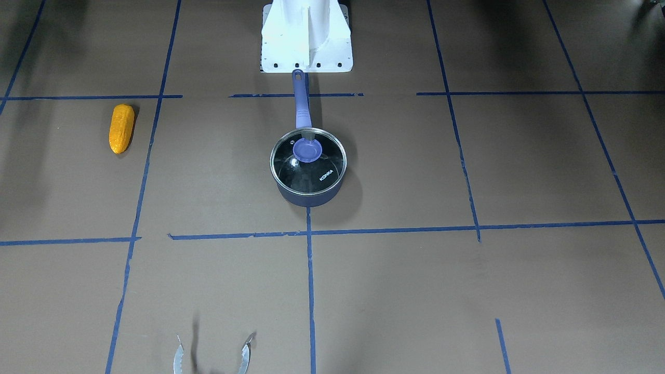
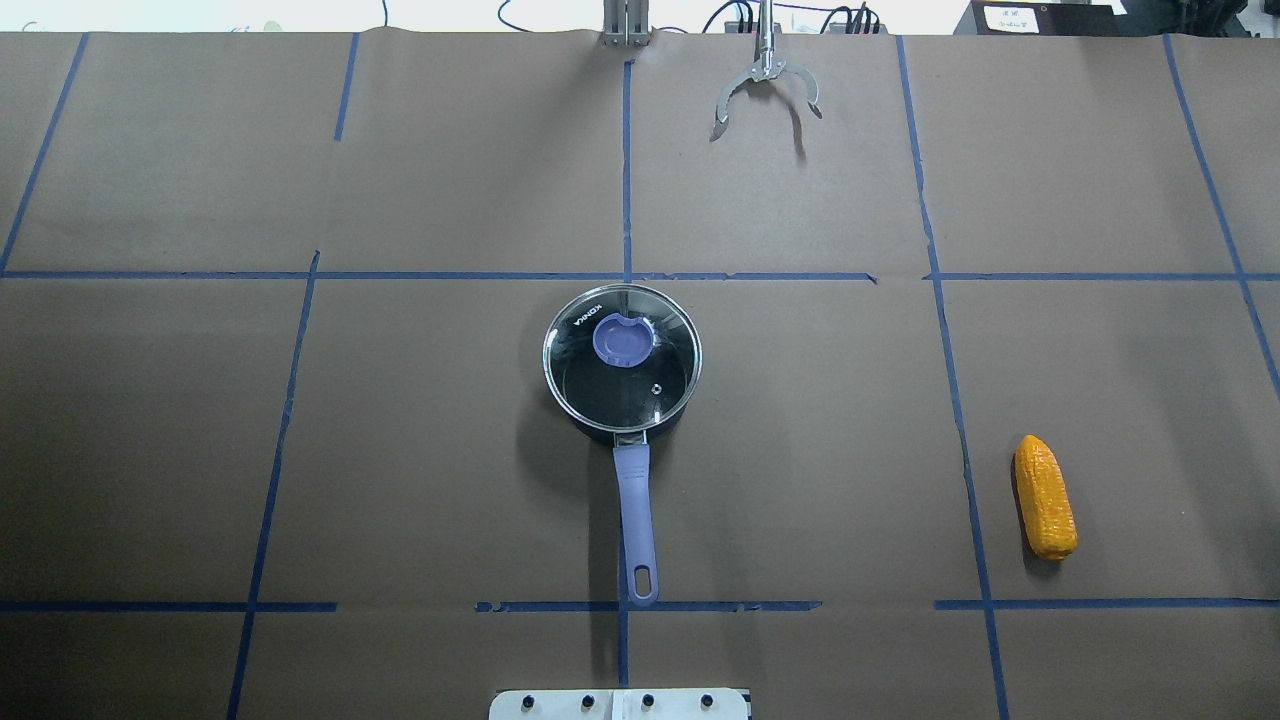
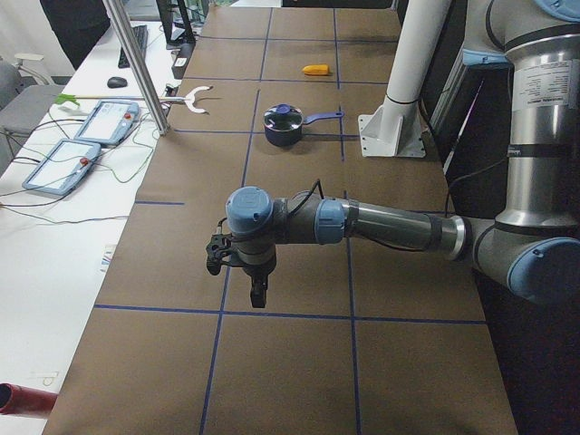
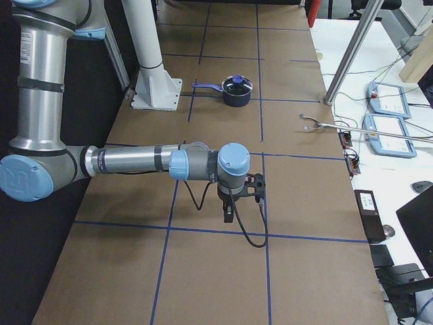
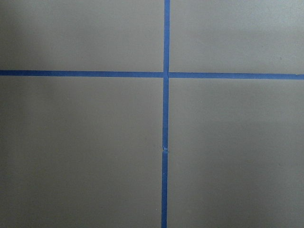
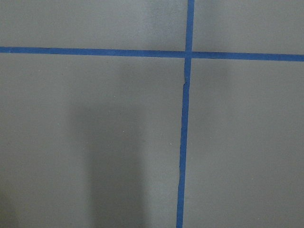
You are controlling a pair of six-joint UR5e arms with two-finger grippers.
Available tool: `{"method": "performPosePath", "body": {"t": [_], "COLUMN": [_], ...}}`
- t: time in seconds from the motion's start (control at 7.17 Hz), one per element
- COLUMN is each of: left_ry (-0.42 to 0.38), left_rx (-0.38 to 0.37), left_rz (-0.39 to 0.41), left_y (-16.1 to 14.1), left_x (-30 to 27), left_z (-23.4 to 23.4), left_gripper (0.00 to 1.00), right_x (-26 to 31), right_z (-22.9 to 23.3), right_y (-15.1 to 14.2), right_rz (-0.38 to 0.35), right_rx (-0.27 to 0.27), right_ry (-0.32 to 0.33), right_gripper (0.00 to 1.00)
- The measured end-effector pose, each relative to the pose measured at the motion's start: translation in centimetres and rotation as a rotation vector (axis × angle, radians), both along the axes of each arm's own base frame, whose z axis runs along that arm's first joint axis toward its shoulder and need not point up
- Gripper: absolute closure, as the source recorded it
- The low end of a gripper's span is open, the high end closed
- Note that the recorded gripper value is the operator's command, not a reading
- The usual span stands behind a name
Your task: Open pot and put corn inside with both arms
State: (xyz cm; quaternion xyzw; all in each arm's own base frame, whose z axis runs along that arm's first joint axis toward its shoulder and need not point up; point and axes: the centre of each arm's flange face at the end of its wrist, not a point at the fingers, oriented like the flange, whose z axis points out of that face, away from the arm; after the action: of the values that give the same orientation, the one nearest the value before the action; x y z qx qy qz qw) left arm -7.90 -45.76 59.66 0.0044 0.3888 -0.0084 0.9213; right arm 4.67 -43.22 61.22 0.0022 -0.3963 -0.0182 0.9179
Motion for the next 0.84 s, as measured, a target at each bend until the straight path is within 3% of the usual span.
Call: {"method": "performPosePath", "body": {"t": [0.84], "left_ry": [0.003], "left_rx": [-0.014], "left_rz": [0.006], "left_y": [1.3], "left_x": [0.3], "left_z": [0.8], "left_gripper": [0.00], "right_x": [0.0], "right_z": [-0.2], "right_y": [0.0], "right_rz": [0.008], "right_rx": [-0.005], "right_ry": [-0.004], "right_gripper": [0.00]}}
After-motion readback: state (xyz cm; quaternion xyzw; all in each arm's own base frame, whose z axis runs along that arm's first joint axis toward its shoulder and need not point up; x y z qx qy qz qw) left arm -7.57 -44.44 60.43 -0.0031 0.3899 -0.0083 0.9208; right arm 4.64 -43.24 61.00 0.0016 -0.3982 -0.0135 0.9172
